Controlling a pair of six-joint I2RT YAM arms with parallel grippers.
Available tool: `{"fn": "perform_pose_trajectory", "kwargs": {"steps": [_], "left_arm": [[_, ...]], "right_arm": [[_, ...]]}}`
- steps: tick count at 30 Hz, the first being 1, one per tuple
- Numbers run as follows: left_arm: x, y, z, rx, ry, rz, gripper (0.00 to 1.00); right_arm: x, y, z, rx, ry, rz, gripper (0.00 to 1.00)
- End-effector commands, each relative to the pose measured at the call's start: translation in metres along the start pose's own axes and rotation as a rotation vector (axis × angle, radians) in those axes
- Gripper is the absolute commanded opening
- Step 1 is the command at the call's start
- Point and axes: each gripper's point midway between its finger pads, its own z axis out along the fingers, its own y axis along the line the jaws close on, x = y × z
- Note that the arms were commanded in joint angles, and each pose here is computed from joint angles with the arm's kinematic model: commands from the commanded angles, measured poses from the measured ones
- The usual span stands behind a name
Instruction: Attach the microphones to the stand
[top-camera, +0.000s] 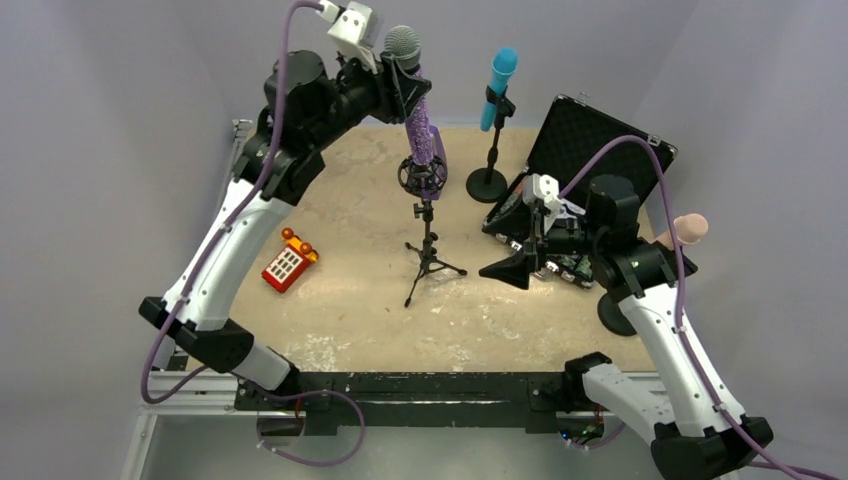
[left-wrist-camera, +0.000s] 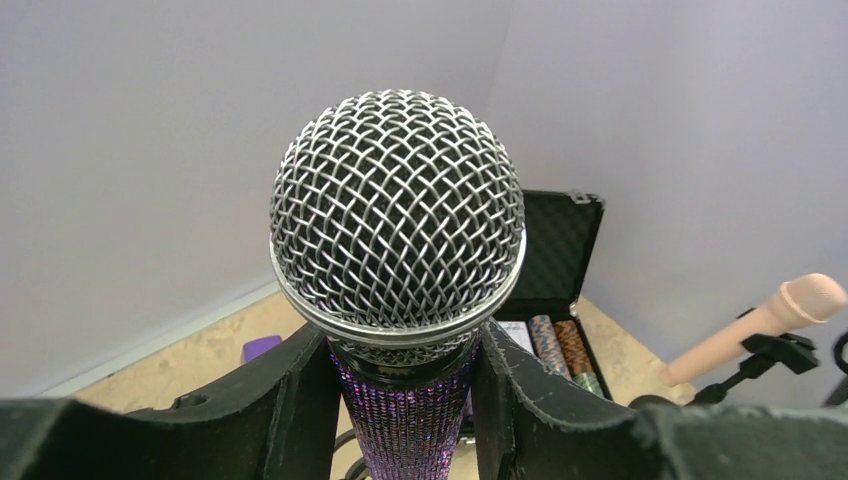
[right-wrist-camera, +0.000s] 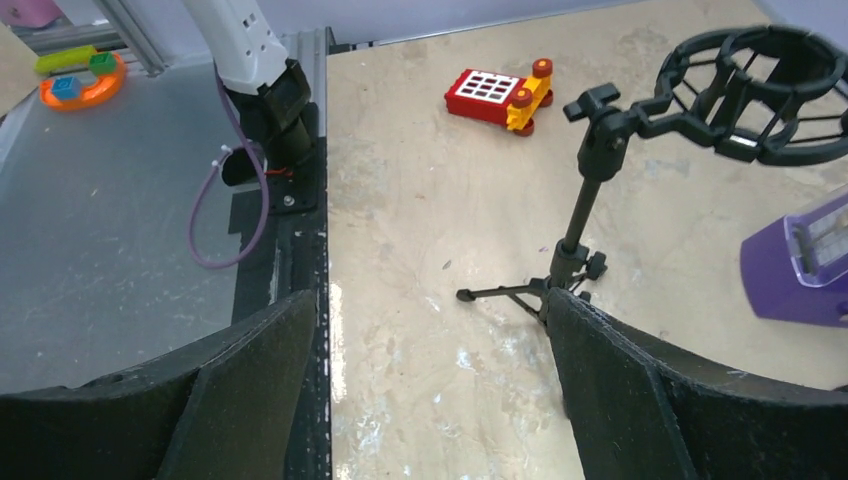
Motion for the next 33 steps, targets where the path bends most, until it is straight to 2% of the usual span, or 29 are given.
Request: {"fn": "perform_pose_trajectory", "kwargs": {"steps": [1,14,20,25,33], "left_arm": [[-0.029,0.011,0.011,-0.039,-0.101,0.061,0.00],[0.026,0.042,0.021,-0.087,-0.013,0.045,0.00],[0.040,0.037,0.025,-0.036,-0.002,0.045,0.00],[0.060,0.020,0.021,0.088,0.016,0.091,0.00],[0.150,0.015,0.004,0.199,0.080,0.140,0.00]], "right_arm": [[0.001,0.002,-0.002,-0.026,-0.034,-0.068,0.90],[0.002,0.001,-0.006,-0.027,-0.053,-0.043,0.89],[0.004,0.000,-0.007,-0.021,-0.055,-0.039,0.89],[0.005,0.001,-0.008,-0.021,-0.057,-0.040,0.90],[0.011,0.002,-0.006,-0.039,-0.053,-0.025,0.90]]}}
